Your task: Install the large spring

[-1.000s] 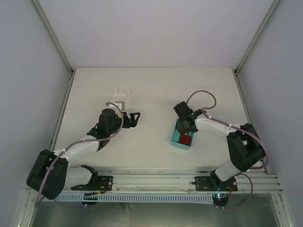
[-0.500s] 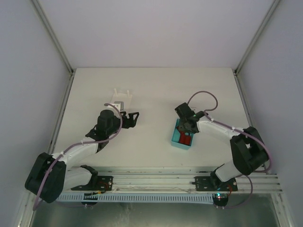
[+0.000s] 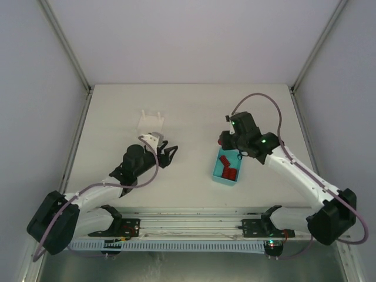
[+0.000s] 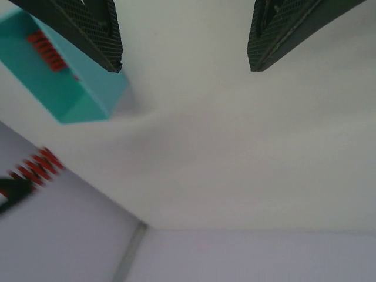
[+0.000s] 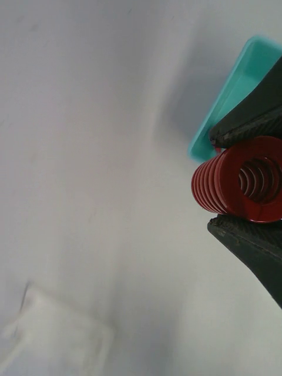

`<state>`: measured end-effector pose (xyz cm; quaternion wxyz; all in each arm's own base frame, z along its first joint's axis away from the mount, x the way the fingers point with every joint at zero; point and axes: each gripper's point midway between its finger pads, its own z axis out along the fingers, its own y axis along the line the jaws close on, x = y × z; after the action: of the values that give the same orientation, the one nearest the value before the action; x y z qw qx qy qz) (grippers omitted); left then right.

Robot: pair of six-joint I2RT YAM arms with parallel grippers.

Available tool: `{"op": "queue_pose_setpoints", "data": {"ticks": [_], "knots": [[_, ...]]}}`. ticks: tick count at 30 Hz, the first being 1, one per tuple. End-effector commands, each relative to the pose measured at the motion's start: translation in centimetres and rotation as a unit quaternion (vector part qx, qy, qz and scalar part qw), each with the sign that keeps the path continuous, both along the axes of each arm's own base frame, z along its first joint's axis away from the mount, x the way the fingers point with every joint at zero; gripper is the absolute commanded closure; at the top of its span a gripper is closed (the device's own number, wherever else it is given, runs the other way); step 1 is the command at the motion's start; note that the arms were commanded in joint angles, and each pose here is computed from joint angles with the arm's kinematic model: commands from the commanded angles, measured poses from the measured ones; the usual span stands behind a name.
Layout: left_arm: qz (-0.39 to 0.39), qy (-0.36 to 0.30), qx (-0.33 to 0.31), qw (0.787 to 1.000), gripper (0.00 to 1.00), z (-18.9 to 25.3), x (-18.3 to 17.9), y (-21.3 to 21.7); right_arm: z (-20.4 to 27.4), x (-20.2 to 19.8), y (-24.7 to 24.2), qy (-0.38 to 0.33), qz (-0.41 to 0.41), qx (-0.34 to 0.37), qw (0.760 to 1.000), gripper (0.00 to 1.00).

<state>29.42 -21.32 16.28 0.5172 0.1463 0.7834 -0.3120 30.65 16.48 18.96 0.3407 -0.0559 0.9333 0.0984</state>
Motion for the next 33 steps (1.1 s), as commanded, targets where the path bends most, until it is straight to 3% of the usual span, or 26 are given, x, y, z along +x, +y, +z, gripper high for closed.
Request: {"op": "queue_pose_setpoints", "data": {"ticks": [1,4,8,16,29,33], "knots": [[-0.086,-0.183,0.04,0.979,0.38,4.7,-2.6,-3.1,5.0,-1.7,4.7,-0.029,0.144,0.082,0.986,1.0],[-0.129,-0.25,0.066,0.957,0.38,6.1,-4.1,-5.0,6.1,-1.9,5.2,-0.033,0.163,0.085,0.982,1.0],[-0.174,-0.271,0.106,0.941,0.4,6.3,-4.1,-7.6,6.9,-2.3,6.5,-0.024,0.187,0.101,0.977,1.0],[-0.184,-0.303,0.104,0.929,0.4,7.0,-4.1,-10.3,8.0,-3.7,10.2,-0.014,0.219,0.179,0.959,1.0],[-0.175,-0.276,0.126,0.937,0.51,6.1,-2.8,-11.4,5.4,-4.0,11.6,0.016,0.217,0.115,0.969,1.0],[-0.158,-0.264,0.137,0.942,0.5,5.9,-2.0,-11.1,5.2,-4.0,11.6,0.018,0.219,0.092,0.971,1.0]]}}
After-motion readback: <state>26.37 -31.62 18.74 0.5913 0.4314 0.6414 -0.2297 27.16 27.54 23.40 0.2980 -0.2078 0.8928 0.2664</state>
